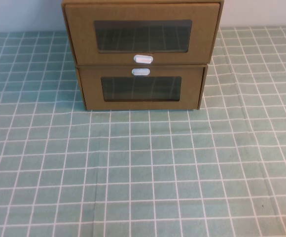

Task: Open the shoe box
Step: 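Pull the top drawer of the cardboard box fully open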

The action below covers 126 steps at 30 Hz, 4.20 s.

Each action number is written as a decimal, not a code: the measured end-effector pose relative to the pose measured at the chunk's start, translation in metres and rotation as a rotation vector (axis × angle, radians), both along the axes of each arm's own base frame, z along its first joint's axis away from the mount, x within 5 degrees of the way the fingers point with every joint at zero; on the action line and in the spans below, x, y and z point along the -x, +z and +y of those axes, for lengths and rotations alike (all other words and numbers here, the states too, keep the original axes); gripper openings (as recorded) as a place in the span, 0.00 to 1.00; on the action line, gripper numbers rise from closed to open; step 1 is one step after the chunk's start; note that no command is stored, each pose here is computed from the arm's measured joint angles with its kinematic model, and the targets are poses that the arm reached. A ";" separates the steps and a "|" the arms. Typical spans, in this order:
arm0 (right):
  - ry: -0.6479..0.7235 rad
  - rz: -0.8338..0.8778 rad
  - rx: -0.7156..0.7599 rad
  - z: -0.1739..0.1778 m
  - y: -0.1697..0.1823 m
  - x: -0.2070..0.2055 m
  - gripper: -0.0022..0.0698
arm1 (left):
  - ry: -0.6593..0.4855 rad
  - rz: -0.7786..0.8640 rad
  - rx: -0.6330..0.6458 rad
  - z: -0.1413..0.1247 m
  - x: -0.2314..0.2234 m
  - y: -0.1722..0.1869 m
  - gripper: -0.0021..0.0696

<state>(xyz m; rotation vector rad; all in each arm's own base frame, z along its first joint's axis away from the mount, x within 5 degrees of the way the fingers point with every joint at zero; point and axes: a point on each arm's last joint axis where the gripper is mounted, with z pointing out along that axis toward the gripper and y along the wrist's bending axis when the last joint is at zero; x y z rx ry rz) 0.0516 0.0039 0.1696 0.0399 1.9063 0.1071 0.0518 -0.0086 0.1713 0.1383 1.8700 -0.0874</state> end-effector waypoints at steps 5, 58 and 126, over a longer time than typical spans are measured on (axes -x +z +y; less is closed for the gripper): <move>0.000 0.000 0.000 0.000 0.000 0.000 0.01 | 0.000 0.000 0.000 0.000 0.000 0.000 0.02; -0.077 -1.173 -0.047 -0.007 0.097 0.025 0.01 | 0.070 -0.728 0.191 0.007 0.004 0.066 0.02; 0.700 0.218 0.294 0.118 0.172 -0.198 0.01 | -0.156 0.086 0.258 -0.045 -0.245 0.250 0.02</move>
